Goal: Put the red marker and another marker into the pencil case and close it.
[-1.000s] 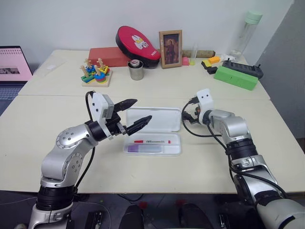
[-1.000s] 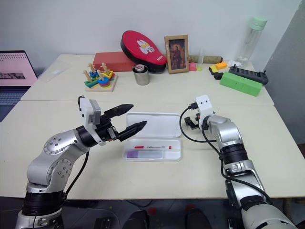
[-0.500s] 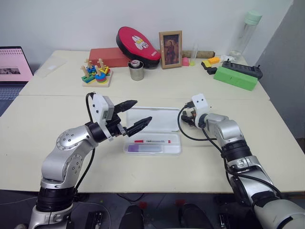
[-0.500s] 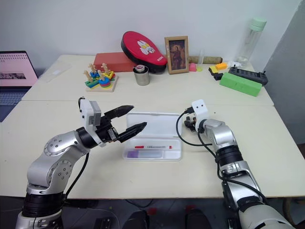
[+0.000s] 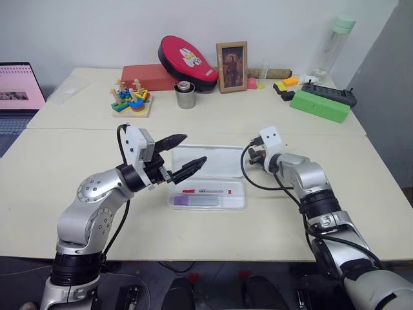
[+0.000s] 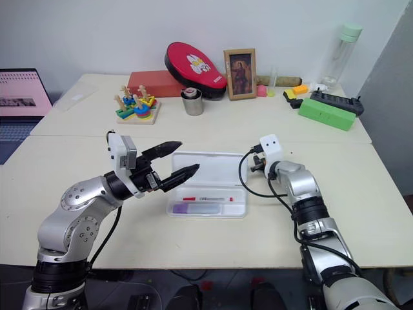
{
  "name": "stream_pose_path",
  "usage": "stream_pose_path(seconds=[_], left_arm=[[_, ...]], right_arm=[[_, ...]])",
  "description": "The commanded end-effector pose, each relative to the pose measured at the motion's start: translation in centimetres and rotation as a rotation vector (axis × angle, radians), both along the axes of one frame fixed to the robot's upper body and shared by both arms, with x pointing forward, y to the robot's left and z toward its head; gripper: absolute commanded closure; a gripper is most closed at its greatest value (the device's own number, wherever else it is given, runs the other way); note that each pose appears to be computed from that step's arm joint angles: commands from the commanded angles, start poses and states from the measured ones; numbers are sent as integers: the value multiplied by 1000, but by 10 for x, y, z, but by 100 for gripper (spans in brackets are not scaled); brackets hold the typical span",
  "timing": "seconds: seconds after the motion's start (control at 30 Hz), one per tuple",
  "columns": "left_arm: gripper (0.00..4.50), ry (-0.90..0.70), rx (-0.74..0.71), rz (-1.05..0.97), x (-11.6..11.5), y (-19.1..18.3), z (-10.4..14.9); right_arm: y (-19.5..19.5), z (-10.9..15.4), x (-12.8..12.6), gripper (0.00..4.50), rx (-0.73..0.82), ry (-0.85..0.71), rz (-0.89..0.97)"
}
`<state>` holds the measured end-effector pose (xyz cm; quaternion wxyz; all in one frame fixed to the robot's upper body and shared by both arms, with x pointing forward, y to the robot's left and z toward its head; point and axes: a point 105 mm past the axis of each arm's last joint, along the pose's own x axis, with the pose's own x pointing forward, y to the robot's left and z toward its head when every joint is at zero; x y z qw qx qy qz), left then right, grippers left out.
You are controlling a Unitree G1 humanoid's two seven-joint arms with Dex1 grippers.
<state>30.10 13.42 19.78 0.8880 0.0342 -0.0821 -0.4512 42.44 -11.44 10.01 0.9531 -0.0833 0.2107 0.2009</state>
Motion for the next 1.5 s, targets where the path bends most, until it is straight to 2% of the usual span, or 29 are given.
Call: stream_pose_path(seconds=[0.03, 0.13, 0.2, 0.27, 0.33, 0.43, 0.5, 0.57, 0.67, 0.8, 0.93, 1.43, 1.47, 1.5], left_arm=[[0, -61, -19, -18, -4, -5, 16], [0, -55, -11, -18, -5, -3, 15], [0, -49, 3, -17, -7, 2, 15], [0, -33, 21, -30, -11, 6, 13], [0, -14, 50, -49, -16, 11, 9], [0, 29, 115, -85, -24, 19, 0], [0, 70, 182, -105, -32, 28, -10], [0, 87, 212, -113, -35, 34, -14], [0, 131, 275, -121, -41, 44, -23], [0, 153, 320, -125, -45, 51, -29], [0, 153, 320, -124, -46, 51, -28], [0, 148, 304, -126, -46, 45, -27], [0, 149, 304, -126, -46, 45, -28], [0, 150, 305, -125, -46, 45, -28]], right_arm=[[-14, 35, 9, 421, 24, -123, -6], [-26, 69, 10, 421, 55, -225, 33], [-27, 98, 3, 421, 72, -304, 144], [-18, 110, -15, 421, 70, -317, 313], [-4, 111, -41, 421, 37, -307, 512], [8, 106, -74, 421, 1, -242, 714], [15, 91, -93, 421, -63, -172, 819], [18, 82, -102, 421, -98, -134, 860], [27, 50, -115, 421, -186, -26, 918], [32, 29, -119, 421, -231, 30, 936], [40, 20, -123, 421, -245, 59, 950], [55, 14, -130, 421, -250, 70, 989], [56, 15, -130, 351, -249, 68, 991], [56, 15, -131, 338, -247, 66, 992]])
